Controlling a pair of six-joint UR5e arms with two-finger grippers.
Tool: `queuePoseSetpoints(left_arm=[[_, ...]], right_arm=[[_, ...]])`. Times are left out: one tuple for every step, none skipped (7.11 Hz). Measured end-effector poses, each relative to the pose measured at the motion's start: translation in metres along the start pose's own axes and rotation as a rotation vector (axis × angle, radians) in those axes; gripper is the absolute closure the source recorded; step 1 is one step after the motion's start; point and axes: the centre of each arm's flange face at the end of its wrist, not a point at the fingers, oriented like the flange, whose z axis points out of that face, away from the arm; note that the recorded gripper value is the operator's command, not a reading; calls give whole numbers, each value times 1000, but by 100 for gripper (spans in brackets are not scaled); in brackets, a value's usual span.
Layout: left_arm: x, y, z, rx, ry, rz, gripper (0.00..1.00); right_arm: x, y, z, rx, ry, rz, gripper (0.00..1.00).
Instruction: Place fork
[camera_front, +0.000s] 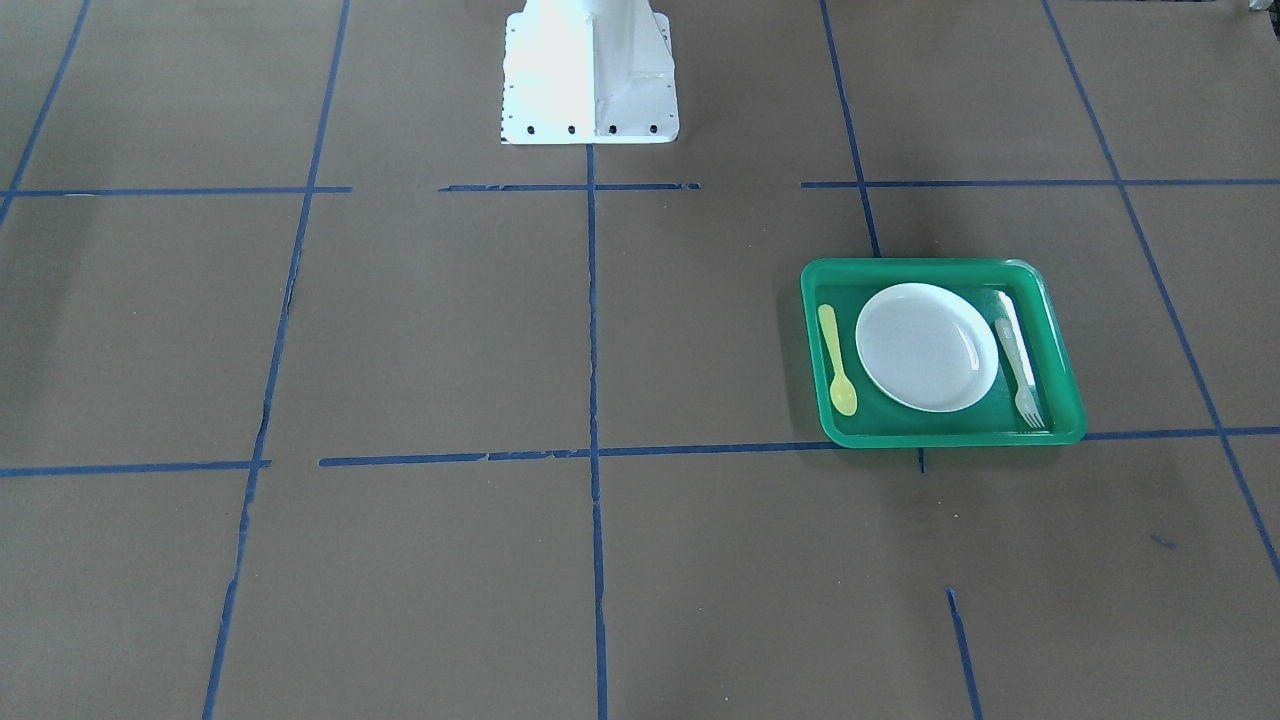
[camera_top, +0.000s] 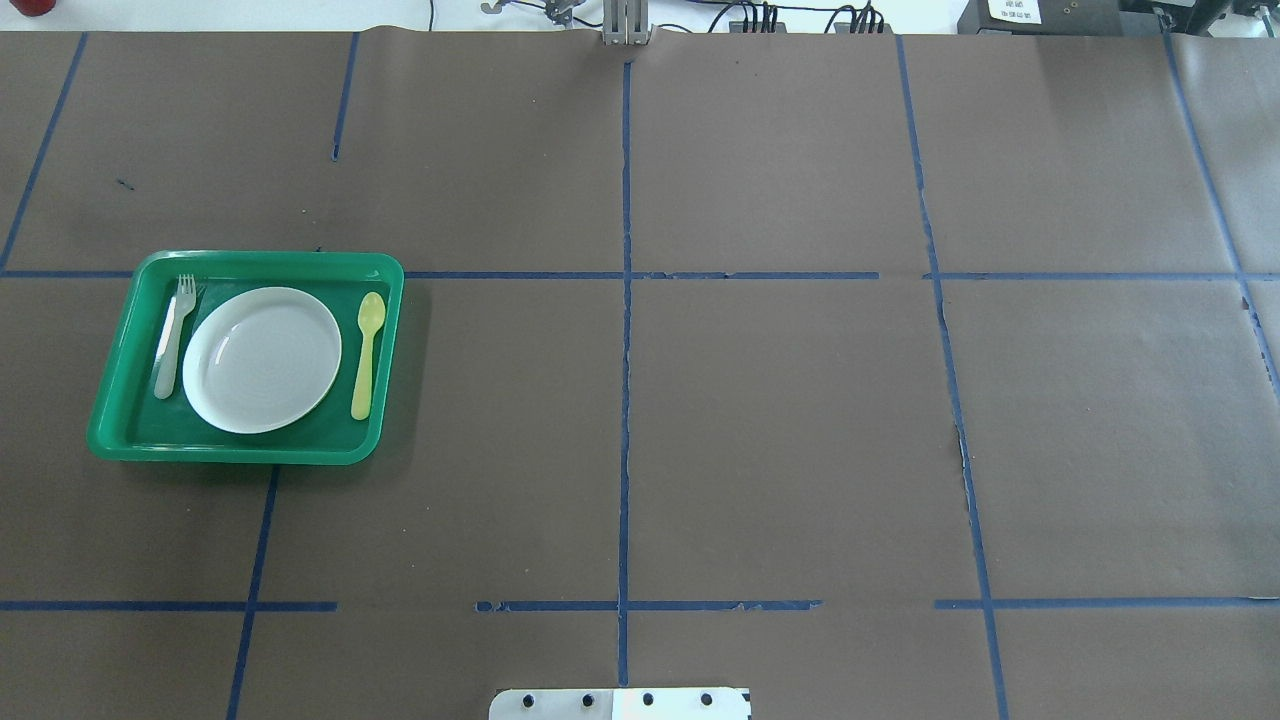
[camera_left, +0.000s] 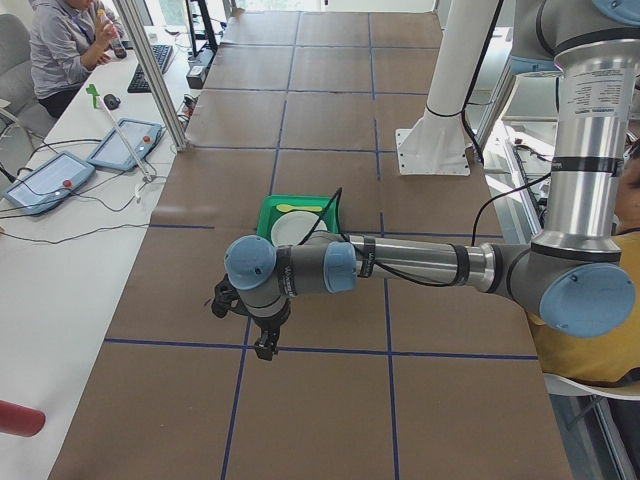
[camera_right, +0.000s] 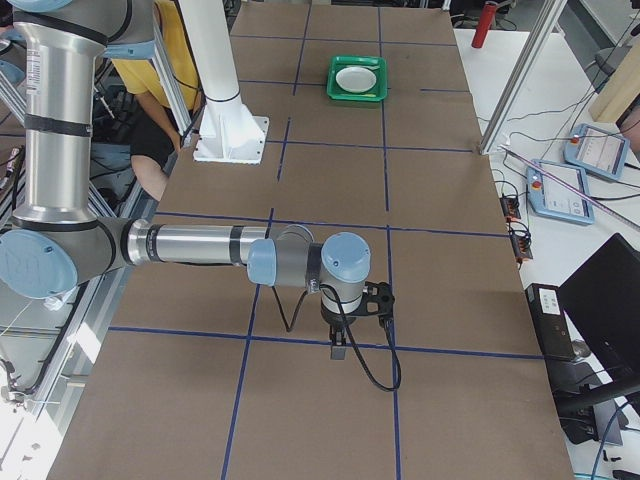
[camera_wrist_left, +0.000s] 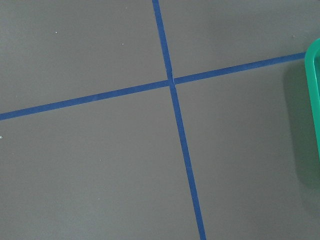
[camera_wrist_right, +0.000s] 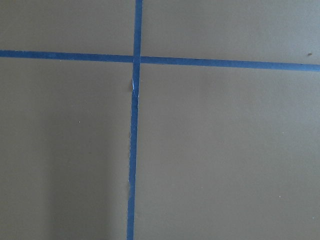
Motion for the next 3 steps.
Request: queuePoseSetpoints(left_arm=[[2, -5, -3, 5, -1, 5, 0], [3, -7, -5, 8, -2, 7, 0], [4, -9, -6, 10, -2, 8, 0]], right_arm=[[0, 0, 0, 0, 0, -1, 0], [0, 0, 0, 0, 0, -1, 0], [0, 0, 0, 0, 0, -1, 0]])
